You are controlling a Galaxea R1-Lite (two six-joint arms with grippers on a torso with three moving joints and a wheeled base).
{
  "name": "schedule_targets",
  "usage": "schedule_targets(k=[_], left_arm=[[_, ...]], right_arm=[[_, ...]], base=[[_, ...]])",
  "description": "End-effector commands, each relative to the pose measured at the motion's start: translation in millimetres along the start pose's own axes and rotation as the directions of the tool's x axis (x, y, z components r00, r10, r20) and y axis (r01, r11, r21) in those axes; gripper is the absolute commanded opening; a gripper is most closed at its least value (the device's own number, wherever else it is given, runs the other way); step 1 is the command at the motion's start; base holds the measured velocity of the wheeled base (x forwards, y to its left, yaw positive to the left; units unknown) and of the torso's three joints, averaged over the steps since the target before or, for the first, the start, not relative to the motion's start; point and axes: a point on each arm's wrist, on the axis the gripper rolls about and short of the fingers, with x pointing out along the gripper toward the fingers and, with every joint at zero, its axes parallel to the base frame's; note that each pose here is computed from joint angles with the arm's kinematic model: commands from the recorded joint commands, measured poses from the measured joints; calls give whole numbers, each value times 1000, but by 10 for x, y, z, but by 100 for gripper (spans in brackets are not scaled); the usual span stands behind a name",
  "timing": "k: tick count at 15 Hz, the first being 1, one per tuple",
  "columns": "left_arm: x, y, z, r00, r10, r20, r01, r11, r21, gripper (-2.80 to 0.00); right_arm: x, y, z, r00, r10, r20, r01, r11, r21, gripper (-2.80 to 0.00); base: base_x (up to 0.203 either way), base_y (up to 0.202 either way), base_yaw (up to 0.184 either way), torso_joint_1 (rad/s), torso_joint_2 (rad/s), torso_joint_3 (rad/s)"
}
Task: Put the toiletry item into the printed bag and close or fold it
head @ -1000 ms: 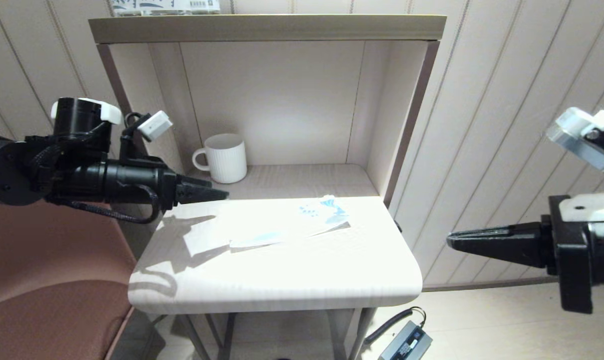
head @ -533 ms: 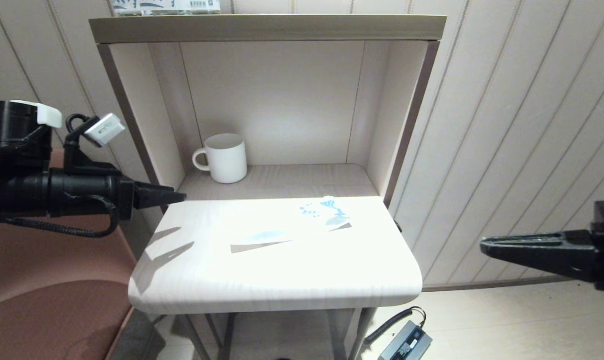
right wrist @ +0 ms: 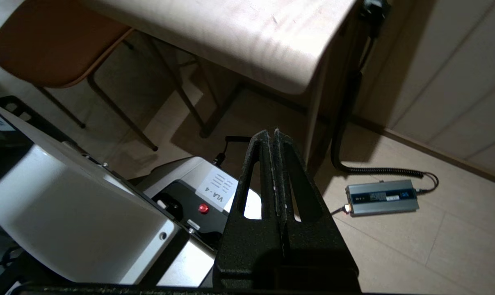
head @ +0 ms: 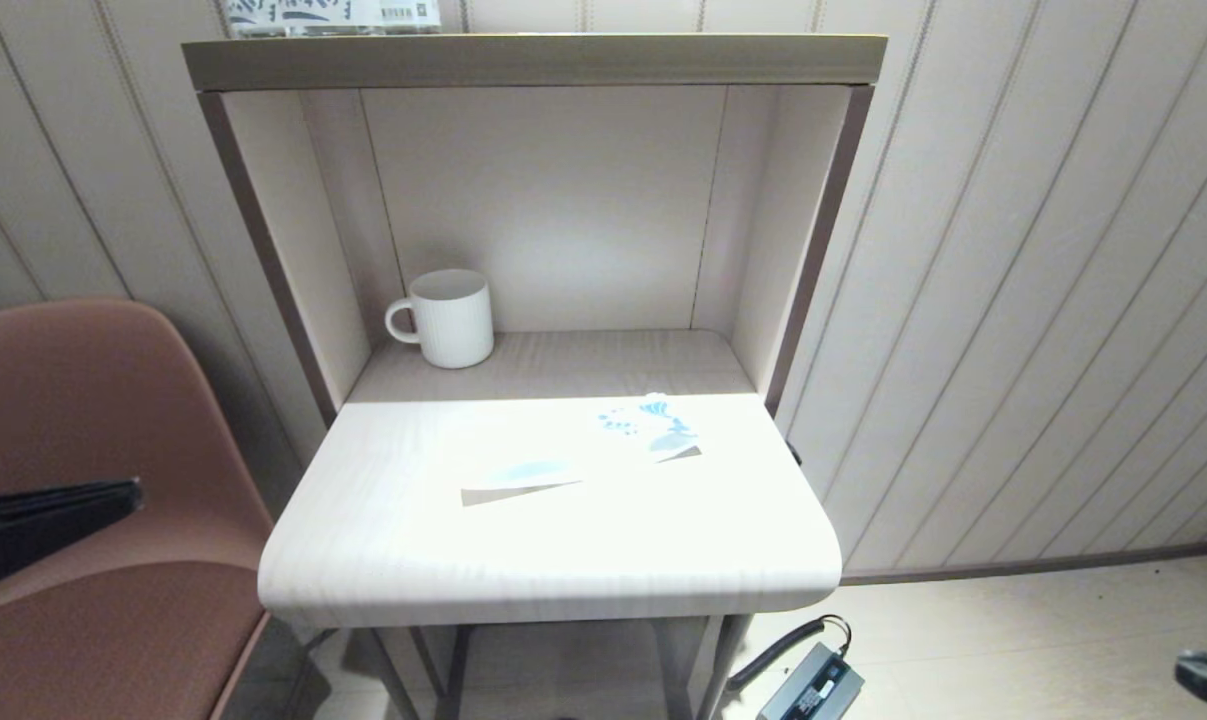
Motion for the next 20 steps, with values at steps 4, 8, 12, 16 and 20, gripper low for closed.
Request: schedule_targets(k=[4, 8, 12, 16, 20], left_arm=[[-703, -489, -814, 976, 145, 163, -159, 985, 72, -280], [-591, -472, -1523, 942, 327, 71, -330, 943, 39, -280], [-536, -436, -1884, 843, 504, 190, -524, 849, 73, -280], [-492, -415, -1876, 826, 491, 279, -529, 844, 81, -280], [-446, -413, -1930, 859, 435, 271, -466, 883, 59, -280]], right_arm=[[-203, 115, -1014, 974, -201, 100, 199, 980, 29, -280], [-152, 166, -1506, 957, -205, 204, 215, 976, -32, -280], [-77, 114, -1550, 932, -256, 256, 257, 966, 31, -280], [-15, 20, -1506, 799, -417, 434, 486, 872, -55, -280], [52, -31, -1646, 791, -511, 336, 554, 832, -40, -280]], base=[[0, 0, 0, 0, 0, 0], [0, 0, 0, 0, 0, 0], [0, 0, 0, 0, 0, 0], [0, 0, 0, 0, 0, 0], [0, 0, 0, 0, 0, 0]])
